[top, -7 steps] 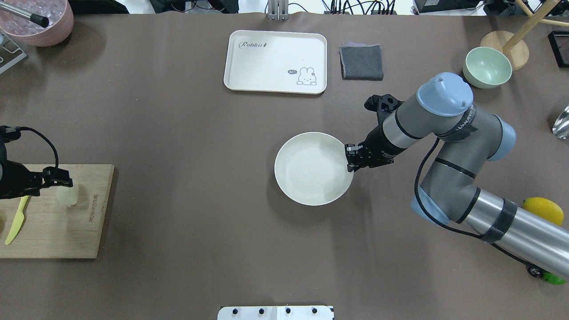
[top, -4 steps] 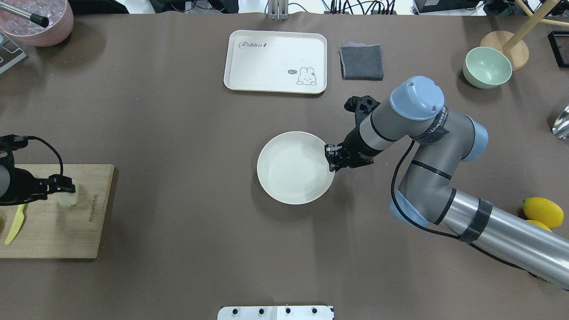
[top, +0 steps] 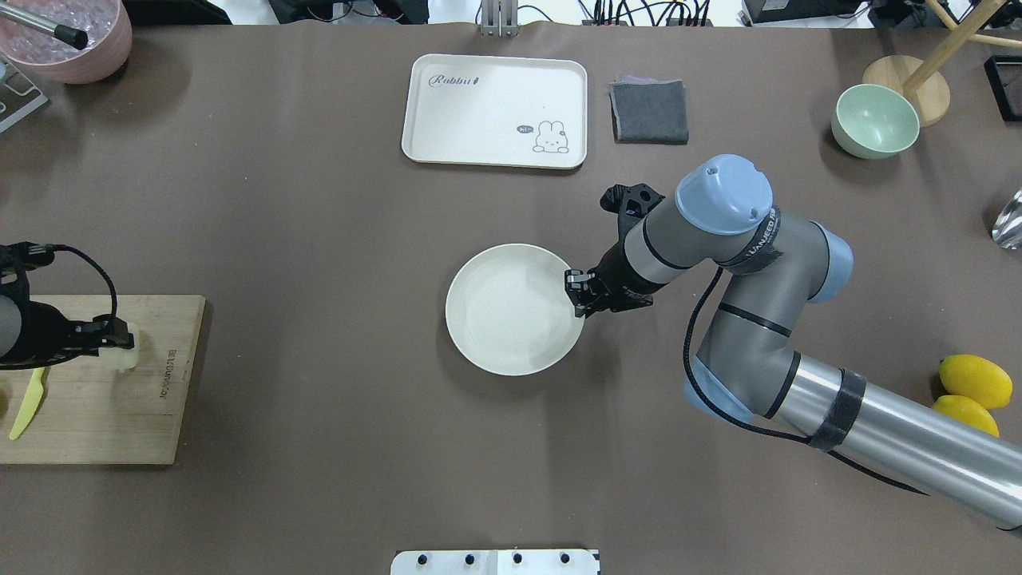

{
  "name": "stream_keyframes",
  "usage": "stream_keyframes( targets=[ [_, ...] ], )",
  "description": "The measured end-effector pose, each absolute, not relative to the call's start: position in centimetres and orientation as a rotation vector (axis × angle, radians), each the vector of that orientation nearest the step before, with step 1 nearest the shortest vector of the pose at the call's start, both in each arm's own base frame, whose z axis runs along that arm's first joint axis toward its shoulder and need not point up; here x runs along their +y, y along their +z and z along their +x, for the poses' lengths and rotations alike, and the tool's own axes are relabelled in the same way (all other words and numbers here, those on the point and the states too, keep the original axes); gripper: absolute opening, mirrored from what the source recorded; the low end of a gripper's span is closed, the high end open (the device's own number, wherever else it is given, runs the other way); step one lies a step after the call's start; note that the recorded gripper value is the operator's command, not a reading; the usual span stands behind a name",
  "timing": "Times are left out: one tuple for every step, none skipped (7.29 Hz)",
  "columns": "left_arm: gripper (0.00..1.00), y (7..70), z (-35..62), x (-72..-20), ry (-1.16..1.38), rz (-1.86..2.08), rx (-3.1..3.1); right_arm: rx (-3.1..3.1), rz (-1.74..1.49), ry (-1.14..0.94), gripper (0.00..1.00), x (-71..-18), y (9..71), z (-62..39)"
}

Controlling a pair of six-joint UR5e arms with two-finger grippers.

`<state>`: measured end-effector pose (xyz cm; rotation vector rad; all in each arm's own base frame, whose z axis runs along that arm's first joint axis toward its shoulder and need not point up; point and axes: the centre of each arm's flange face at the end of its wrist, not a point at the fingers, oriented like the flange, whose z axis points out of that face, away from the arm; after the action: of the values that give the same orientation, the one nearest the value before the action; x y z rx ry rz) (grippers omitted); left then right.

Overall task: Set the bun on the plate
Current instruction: 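Drag the white plate to center with the right gripper while the left grasps the bun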

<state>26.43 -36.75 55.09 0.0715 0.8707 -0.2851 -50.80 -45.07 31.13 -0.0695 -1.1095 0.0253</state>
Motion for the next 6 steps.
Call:
stream_keyframes(
  targets=[
    [0.39, 54.9, 26.5, -36.7, -0.284, 0.074, 0.882, -1.111, -0.069, 0.023, 1.00, -45.0, 31.0, -50.9],
    [0.36, 54.7, 26.5, -36.7, -0.282, 0.074, 0.888, -1.116, -0.065, 0.022, 1.00, -44.9, 30.8, -50.8],
    [0.35, 54.6, 26.5, -36.7, -0.280, 0.075, 0.892, -1.122, -0.060, 0.024, 1.00, -45.1, 30.4, -50.5],
    [0.34, 54.5, 26.5, -36.8, -0.279, 0.076, 0.895, -1.129, -0.053, 0.029, 1.00, -45.6, 30.0, -49.9],
    [0.33, 54.0, 26.5, -36.8, -0.278, 0.080, 0.903, -1.135, -0.046, 0.037, 1.00, -46.1, 29.7, -49.3],
    [0.33, 53.0, 26.4, -36.8, -0.274, 0.088, 0.918, -1.139, -0.039, 0.044, 1.00, -46.7, 29.6, -48.6]
  ],
)
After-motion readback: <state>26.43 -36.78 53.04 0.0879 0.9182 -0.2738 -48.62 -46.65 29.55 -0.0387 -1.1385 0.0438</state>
